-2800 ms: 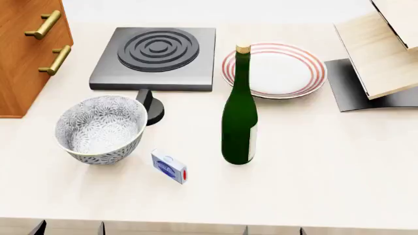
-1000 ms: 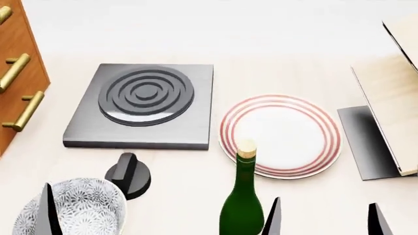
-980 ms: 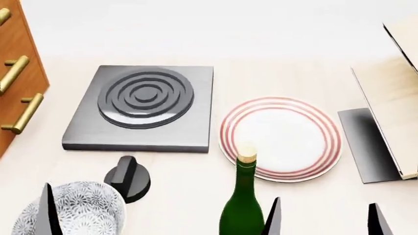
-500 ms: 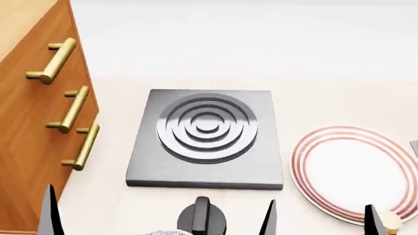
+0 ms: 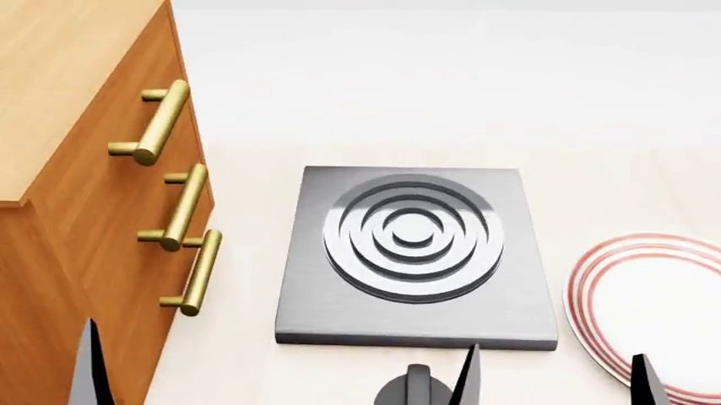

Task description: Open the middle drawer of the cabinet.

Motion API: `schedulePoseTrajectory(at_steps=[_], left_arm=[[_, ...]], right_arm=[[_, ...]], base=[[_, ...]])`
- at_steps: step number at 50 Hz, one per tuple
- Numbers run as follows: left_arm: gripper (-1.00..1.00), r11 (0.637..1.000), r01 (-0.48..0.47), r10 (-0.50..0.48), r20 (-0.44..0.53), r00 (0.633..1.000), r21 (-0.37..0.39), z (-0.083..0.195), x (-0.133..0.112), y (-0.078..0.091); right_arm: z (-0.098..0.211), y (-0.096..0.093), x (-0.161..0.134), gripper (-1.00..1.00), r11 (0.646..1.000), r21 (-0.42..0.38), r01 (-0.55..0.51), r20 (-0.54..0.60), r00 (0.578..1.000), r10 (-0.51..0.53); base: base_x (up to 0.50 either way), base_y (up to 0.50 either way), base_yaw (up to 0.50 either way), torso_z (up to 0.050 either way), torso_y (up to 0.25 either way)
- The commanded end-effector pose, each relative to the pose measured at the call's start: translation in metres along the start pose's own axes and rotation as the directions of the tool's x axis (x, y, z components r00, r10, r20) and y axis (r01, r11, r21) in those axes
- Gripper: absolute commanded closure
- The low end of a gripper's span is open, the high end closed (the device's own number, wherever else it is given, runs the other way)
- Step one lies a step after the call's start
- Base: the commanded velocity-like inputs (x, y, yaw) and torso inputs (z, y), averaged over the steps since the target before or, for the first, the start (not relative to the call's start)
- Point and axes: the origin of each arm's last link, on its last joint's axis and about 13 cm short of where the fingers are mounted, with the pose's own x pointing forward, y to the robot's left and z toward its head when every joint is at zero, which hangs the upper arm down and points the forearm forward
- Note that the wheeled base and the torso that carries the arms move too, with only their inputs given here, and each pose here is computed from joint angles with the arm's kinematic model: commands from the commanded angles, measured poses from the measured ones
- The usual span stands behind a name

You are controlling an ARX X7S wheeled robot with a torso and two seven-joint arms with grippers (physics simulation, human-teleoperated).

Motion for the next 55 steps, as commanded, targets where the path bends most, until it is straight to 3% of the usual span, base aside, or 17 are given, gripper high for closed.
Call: schedulePoseTrajectory(at_steps=[1,2,4,6,7,9,10,12,20,26,33,39,41,43,44,45,55], left_arm=[[-1.00,1.000,-0.018,0.018,0.000,1.000,0.019,-0.002,0.000,0.000],[-1.00,0.991,0.132,-0.132,0.014,0.991,-0.003,0.007,0.020,-0.035],[-1.00,0.886,0.398,-0.406,-0.014,0.914,0.237,0.028,0.056,-0.059],[-1.00,0.796,0.375,-0.417,-0.016,0.909,0.475,0.057,0.089,-0.041],[-1.00,0.764,0.256,-0.316,-0.002,0.949,0.593,0.064,0.102,-0.032],[-1.00,0.693,0.015,-0.106,0.081,0.991,0.721,0.075,0.105,-0.019],[-1.00,0.641,0.027,-0.117,0.062,0.991,0.767,0.075,0.117,-0.019],[-1.00,0.613,0.031,-0.123,0.057,0.991,0.790,0.076,0.126,-0.020],[-1.00,0.400,0.018,-0.126,0.035,0.991,0.916,0.075,0.181,-0.027],[-1.00,0.312,0.028,-0.110,0.007,0.994,0.950,0.067,0.208,-0.028],[-1.00,0.252,0.028,-0.101,-0.002,0.995,0.967,0.053,0.232,-0.034],[-1.00,0.231,0.050,-0.081,-0.032,0.996,0.972,0.040,0.253,-0.037],[-1.00,0.202,0.053,-0.045,-0.045,0.998,0.978,0.034,0.266,-0.035],[-1.00,0.240,0.084,-0.040,-0.076,0.996,0.967,0.029,0.273,-0.036],[-1.00,0.208,0.077,-0.036,-0.071,0.997,0.975,0.023,0.279,-0.036],[-1.00,0.218,0.082,-0.038,-0.075,0.996,0.973,0.020,0.282,-0.037],[-1.00,0.136,0.079,-0.028,-0.076,0.997,0.988,0.001,0.293,-0.040]], right_arm=[[-0.001,-0.001,0.000,-1.00,1.000,0.003,0.003,-0.003,1.000,-0.003],[-0.001,-0.003,0.000,-1.00,1.000,-0.004,0.003,-0.009,1.000,-0.003],[-0.001,-0.003,0.000,-1.00,1.000,-0.003,0.001,-0.009,1.000,-0.001],[-0.002,-0.004,0.000,-1.00,1.000,-0.004,0.002,-0.010,1.000,-0.002],[-0.002,-0.004,0.000,-1.00,1.000,-0.004,0.003,-0.013,1.000,-0.003],[-0.002,-0.003,0.000,-1.00,1.000,-0.004,0.000,-0.014,1.000,0.000],[-0.003,-0.003,0.000,-1.00,1.000,-0.005,-0.002,-0.016,1.000,0.002],[-0.004,-0.002,0.000,-1.00,1.000,-0.007,-0.003,-0.018,1.000,0.003],[-0.005,-0.001,0.000,-1.00,1.000,-0.012,-0.012,-0.027,1.000,0.012],[-0.006,-0.001,0.000,-1.00,1.000,-0.016,-0.015,-0.031,0.999,0.014],[-0.008,0.000,0.000,-1.00,1.000,-0.018,-0.023,-0.038,0.999,0.022],[-0.009,-0.001,0.001,-1.00,1.000,-0.018,-0.023,-0.041,0.999,0.022],[-0.009,-0.001,0.001,-1.00,1.000,-0.021,-0.022,-0.043,0.999,0.021],[-0.007,-0.001,0.000,-1.00,0.999,-0.020,-0.025,-0.039,0.999,0.024],[-0.007,-0.001,0.000,-1.00,1.000,-0.021,-0.022,-0.037,0.999,0.021],[-0.007,-0.002,0.000,-1.00,1.000,-0.022,-0.020,-0.037,0.999,0.019],[-0.008,-0.001,0.000,-1.00,1.000,-0.018,-0.025,-0.040,0.999,0.025]], base=[[0.00,0.00,0.00,0.000,0.000],[0.00,0.00,0.00,0.000,0.000],[0.00,0.00,0.00,0.000,0.000],[0.00,0.00,0.00,0.000,0.000],[0.00,0.00,0.00,0.000,0.000],[0.00,0.00,0.00,0.000,0.000],[0.00,0.00,0.00,0.000,0.000],[0.00,0.00,0.00,0.000,0.000],[0.00,0.00,0.00,0.000,0.000],[0.00,0.00,0.00,0.000,0.000],[0.00,0.00,0.00,0.000,0.000],[0.00,0.00,0.00,0.000,0.000],[0.00,0.00,0.00,0.000,0.000],[0.00,0.00,0.00,0.000,0.000],[0.00,0.00,0.00,0.000,0.000],[0.00,0.00,0.00,0.000,0.000],[0.00,0.00,0.00,0.000,0.000]])
